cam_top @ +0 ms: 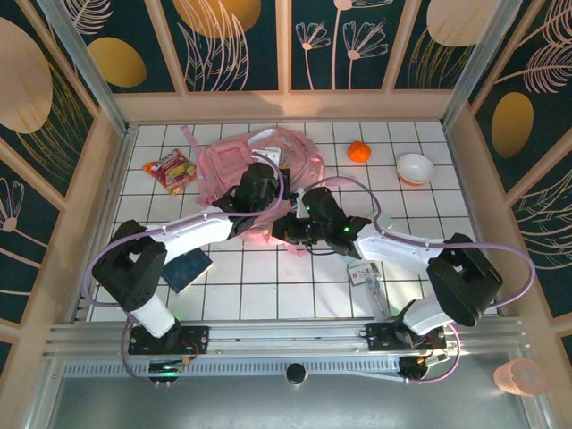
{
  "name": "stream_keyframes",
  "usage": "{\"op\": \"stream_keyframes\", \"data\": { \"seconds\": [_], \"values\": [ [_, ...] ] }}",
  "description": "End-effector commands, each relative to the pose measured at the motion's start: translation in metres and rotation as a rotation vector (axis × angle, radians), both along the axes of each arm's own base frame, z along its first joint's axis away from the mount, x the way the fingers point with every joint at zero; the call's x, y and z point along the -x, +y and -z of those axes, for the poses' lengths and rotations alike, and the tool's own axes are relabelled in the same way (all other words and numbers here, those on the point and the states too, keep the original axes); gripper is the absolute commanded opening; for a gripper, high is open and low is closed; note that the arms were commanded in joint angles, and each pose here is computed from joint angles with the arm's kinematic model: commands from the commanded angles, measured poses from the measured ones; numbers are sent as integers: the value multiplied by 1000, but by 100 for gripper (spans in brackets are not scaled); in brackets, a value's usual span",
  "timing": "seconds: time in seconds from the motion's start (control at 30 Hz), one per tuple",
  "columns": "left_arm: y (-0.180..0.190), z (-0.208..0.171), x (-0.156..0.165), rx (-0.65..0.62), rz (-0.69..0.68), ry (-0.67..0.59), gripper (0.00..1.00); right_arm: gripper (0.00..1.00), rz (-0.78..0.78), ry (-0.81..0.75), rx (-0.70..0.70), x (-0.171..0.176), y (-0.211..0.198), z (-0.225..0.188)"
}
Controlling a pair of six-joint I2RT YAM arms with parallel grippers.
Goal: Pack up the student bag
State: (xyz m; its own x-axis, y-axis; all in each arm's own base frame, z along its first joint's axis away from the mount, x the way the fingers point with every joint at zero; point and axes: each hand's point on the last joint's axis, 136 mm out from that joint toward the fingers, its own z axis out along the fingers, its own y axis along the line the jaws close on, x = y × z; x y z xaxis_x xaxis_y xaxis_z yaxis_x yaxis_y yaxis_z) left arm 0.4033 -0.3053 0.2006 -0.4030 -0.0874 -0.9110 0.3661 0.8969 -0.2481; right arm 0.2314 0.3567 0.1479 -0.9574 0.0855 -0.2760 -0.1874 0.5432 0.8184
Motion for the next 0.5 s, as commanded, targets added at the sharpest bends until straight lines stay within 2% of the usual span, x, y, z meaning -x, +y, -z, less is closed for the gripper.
{"op": "stream_keyframes", "data": {
  "seconds": [0.0,0.1,0.13,0.23,0.37,0.47],
  "values": [
    [-16,-57,-7,151,24,-109,0,0,-25,-45,-97,1,21,-29],
    [-18,-57,-4,144,47,-111,0,0,-16,-53,-103,1,20,-33],
    [-20,-58,-3,136,66,-113,0,3,-10,-62,-100,0,18,-35],
    [-22,-59,1,118,105,-114,0,16,15,-87,-101,-3,5,-42],
    [-21,-56,5,117,186,-89,0,39,51,-131,-106,-11,-20,-58],
    [-18,-60,10,141,257,-91,0,49,93,-153,-90,-20,-45,-66]
  ]
}}
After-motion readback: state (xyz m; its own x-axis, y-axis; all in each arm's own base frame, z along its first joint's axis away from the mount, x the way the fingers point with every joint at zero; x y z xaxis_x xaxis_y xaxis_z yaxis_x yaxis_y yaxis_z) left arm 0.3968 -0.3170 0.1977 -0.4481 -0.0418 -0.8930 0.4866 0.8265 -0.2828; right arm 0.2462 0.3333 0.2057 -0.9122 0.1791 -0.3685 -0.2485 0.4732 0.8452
